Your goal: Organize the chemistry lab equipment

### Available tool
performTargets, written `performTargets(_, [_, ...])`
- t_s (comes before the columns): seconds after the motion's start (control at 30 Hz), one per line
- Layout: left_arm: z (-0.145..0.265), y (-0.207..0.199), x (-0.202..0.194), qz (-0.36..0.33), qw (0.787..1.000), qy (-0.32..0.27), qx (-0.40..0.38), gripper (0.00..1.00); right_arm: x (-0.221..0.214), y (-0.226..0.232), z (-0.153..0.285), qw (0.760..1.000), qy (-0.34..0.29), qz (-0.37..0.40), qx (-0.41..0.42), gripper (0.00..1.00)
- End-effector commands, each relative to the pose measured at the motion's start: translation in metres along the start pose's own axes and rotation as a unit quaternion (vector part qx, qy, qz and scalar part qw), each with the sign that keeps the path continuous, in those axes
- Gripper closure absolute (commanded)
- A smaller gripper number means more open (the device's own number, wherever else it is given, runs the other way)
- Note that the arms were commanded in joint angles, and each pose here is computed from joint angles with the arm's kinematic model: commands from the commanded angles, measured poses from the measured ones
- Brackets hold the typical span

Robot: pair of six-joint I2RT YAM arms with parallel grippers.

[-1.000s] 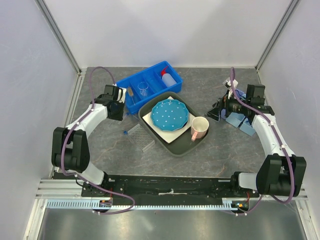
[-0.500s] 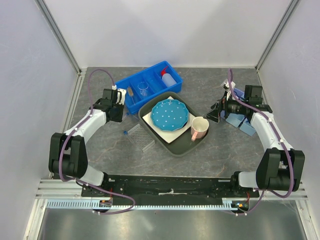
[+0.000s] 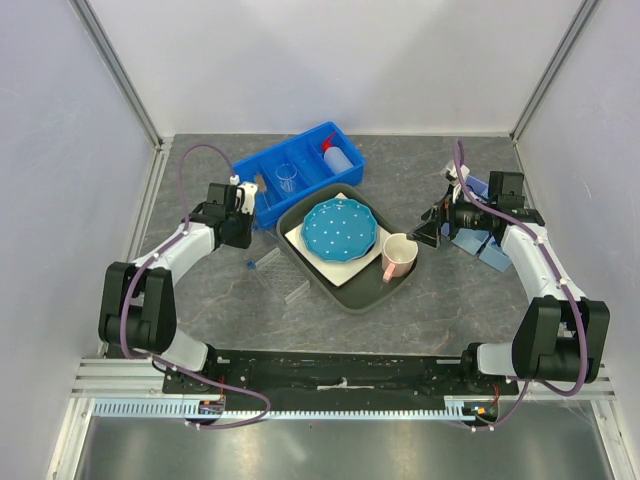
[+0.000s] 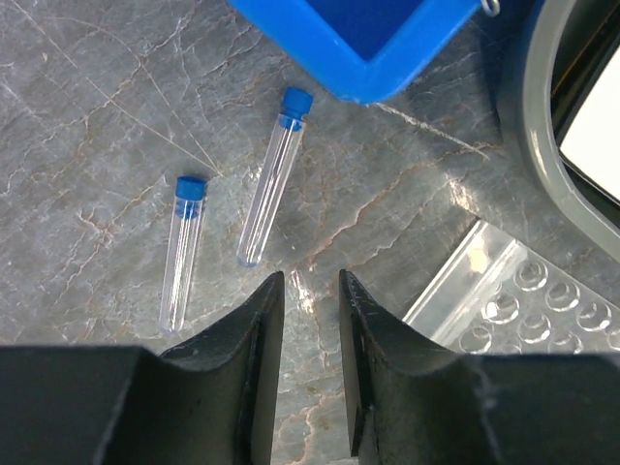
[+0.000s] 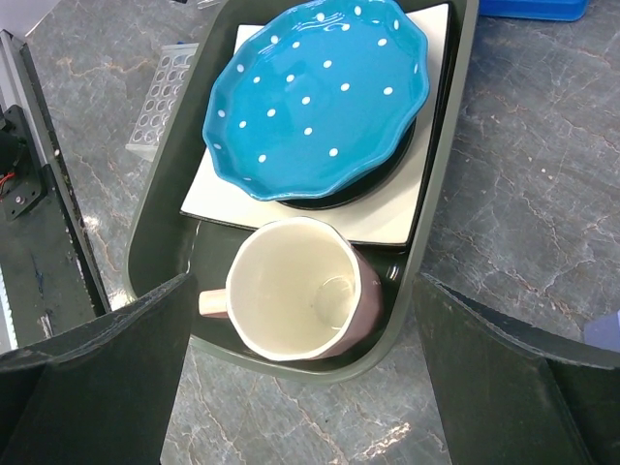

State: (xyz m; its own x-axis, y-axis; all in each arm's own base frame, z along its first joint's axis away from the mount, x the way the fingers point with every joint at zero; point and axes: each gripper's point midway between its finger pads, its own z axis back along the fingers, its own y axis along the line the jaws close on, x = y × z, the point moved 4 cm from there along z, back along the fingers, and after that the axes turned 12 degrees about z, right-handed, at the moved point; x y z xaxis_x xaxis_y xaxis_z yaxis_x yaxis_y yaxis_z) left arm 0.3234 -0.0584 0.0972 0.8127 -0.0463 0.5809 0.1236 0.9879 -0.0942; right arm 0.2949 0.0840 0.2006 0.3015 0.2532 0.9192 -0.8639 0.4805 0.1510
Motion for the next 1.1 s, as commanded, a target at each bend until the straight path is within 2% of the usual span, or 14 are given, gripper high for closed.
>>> performTargets(0.0, [-0.011, 0.002, 0.02, -0.021, 0.999, -0.03, 0.004, 0.65, 0.002, 0.004, -0.001, 1.0, -0.012, 0.019, 0.017, 0.02])
performTargets(0.33, [-0.012, 0.025, 0.017, -0.017, 0.996, -0.031, 0.084, 0.65, 0.002, 0.005, 0.0, 0.999, -0.011, 0.022, 0.02, 0.02])
performTargets(0.67, [-0.006, 0.055, 0.019, 0.022, 0.992, -0.031, 0.124, 0.65, 0.002, 0.004, 0.0, 1.0, -0.008, 0.022, 0.019, 0.02])
performTargets(1.07, [-0.026, 0.061, 0.004, 0.029, 0.993, 0.021, 0.113, 0.65, 0.001, 0.005, -0.001, 0.999, -0.007, 0.021, 0.024, 0.02])
